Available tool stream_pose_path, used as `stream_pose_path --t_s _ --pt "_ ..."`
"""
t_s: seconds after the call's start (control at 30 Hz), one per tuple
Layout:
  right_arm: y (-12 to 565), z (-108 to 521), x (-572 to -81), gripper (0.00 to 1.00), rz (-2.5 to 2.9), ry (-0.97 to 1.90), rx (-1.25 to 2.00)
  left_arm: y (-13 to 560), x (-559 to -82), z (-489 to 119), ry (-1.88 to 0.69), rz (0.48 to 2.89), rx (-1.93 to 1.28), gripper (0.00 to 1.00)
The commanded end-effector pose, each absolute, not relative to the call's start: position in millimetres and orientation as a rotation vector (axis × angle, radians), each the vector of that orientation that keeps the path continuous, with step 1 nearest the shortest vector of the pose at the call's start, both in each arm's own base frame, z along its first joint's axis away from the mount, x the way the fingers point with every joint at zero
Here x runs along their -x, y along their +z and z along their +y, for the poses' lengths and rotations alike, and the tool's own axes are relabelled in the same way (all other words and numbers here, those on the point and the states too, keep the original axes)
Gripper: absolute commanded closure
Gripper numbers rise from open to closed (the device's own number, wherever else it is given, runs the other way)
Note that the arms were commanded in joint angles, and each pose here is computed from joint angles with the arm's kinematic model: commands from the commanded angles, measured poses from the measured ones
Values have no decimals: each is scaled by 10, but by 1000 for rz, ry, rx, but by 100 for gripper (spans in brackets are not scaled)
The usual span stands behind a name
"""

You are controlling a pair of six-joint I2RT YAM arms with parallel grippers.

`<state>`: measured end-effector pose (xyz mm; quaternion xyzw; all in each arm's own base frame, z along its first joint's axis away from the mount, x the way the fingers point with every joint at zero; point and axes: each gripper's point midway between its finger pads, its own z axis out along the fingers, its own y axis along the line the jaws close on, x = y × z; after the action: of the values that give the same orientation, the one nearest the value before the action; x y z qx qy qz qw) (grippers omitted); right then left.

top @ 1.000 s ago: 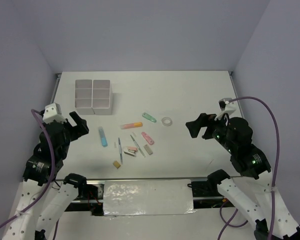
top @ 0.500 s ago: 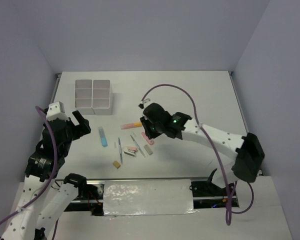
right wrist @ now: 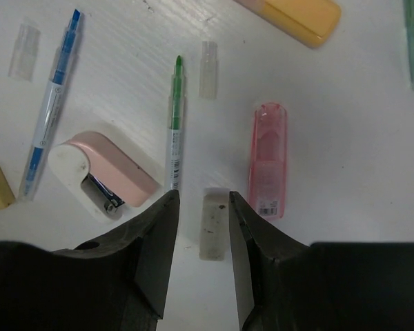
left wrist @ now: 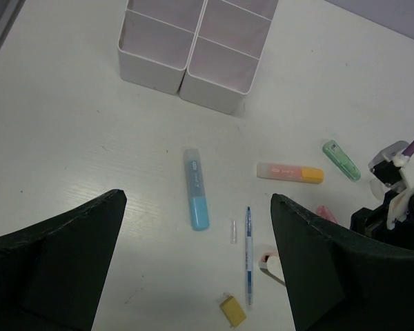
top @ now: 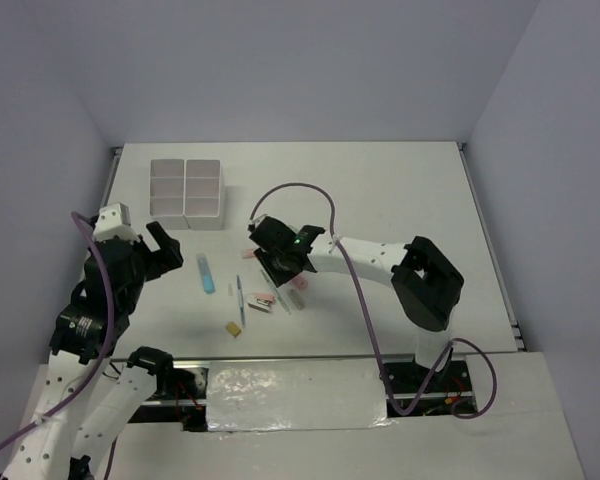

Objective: Sort the stationery into containers
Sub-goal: Pick up the pen from the center of the board.

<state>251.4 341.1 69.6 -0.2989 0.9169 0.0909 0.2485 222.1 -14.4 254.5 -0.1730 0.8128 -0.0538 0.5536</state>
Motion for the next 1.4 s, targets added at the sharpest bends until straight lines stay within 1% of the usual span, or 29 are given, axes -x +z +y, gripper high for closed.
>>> stream_pose_path --t_s 0.0,0.13,0.43,0.93,1.07,1.3,1.33,1.37 --pt "778 3616 -2519 57 2448 277 842 2627 -2296 -176 -141 1895 382 1" --pt "631 3680 -2466 57 2463 244 875 2621 -2300 -177 -139 1899 381 1" --pt "491 3681 -2541 59 2477 192 855 2619 -2303 -198 -148 1902 369 1" --pt "174 3610 -2404 61 2536 147 881 2625 -2294 -197 -151 1897 371 1" --pt "82 3566 -2356 68 2553 123 885 2622 -2289 -194 -151 1898 375 1" --pt "-31 3543 -2255 69 2574 125 896 2619 -2291 -197 -152 1899 374 1" --pt "-27 3542 -2242 75 2575 135 895 2625 -2291 -198 -154 1898 375 1" --pt "-13 3562 -2238 76 2572 146 892 2619 -2291 -198 -153 1899 375 1"
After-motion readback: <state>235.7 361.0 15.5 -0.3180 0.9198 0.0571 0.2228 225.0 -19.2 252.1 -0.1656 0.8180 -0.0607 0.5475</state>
